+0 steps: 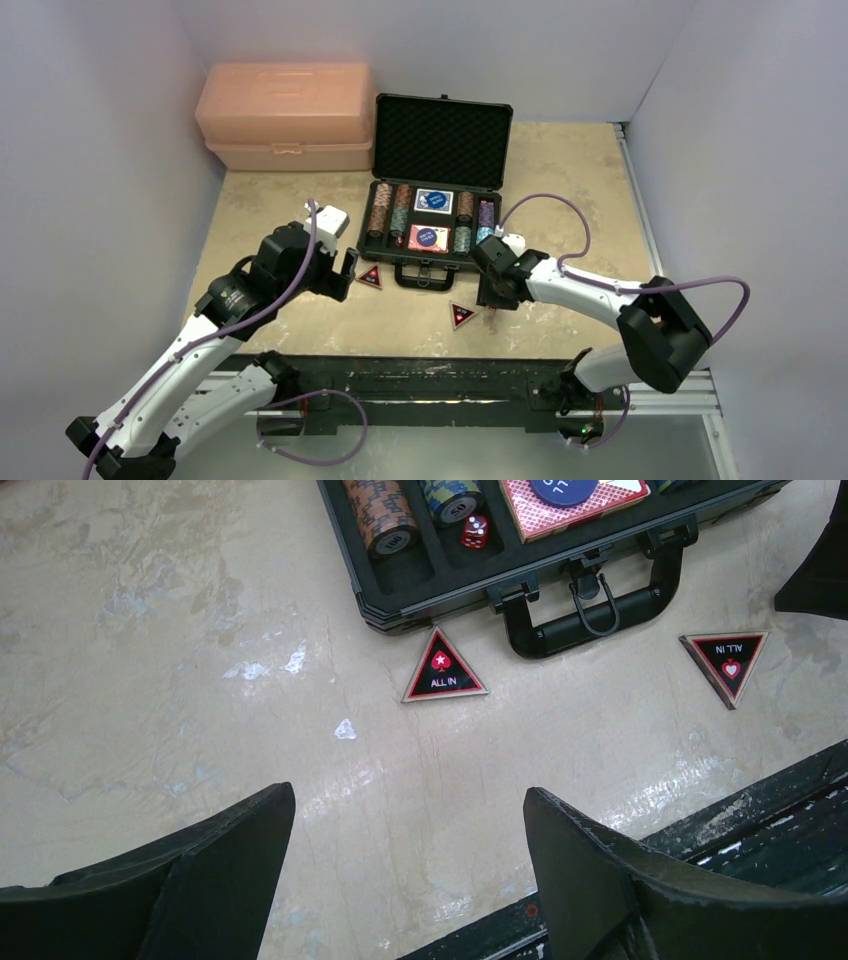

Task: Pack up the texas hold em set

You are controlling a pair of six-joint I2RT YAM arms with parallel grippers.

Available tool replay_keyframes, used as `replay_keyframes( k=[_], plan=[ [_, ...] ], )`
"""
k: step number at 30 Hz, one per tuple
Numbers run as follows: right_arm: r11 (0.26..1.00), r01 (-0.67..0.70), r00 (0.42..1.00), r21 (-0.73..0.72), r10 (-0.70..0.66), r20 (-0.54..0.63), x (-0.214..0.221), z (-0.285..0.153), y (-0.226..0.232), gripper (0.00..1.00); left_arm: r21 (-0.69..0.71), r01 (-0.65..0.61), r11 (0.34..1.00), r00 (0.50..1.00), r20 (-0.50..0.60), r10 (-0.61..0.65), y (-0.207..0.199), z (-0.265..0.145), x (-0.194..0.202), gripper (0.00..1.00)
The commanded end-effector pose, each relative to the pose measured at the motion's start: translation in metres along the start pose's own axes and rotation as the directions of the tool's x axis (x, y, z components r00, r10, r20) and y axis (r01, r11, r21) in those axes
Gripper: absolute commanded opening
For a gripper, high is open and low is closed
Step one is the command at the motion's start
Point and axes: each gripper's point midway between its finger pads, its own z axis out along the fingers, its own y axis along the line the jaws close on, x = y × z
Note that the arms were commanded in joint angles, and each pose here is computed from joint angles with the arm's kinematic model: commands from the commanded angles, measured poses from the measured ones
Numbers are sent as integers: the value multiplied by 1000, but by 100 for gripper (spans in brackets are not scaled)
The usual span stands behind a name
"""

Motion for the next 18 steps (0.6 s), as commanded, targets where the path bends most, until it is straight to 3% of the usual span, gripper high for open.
replay_keyframes(
  k=[1, 12, 18],
  plan=[
    [1000, -3, 1000, 24, 3, -2, 5, 3, -5, 43, -1, 10, 1000, 999, 48, -10, 1, -7, -14, 84],
    [1000, -1, 1000, 22, 1, -8, 7, 7, -5, 37, -4, 9, 1000, 999, 41, -9, 1, -6, -13, 84],
    [1000, 2, 1000, 15, -2, -10, 8, 7, -4, 23, -6, 10, 1000, 999, 42, -9, 1, -6, -13, 84]
  ],
)
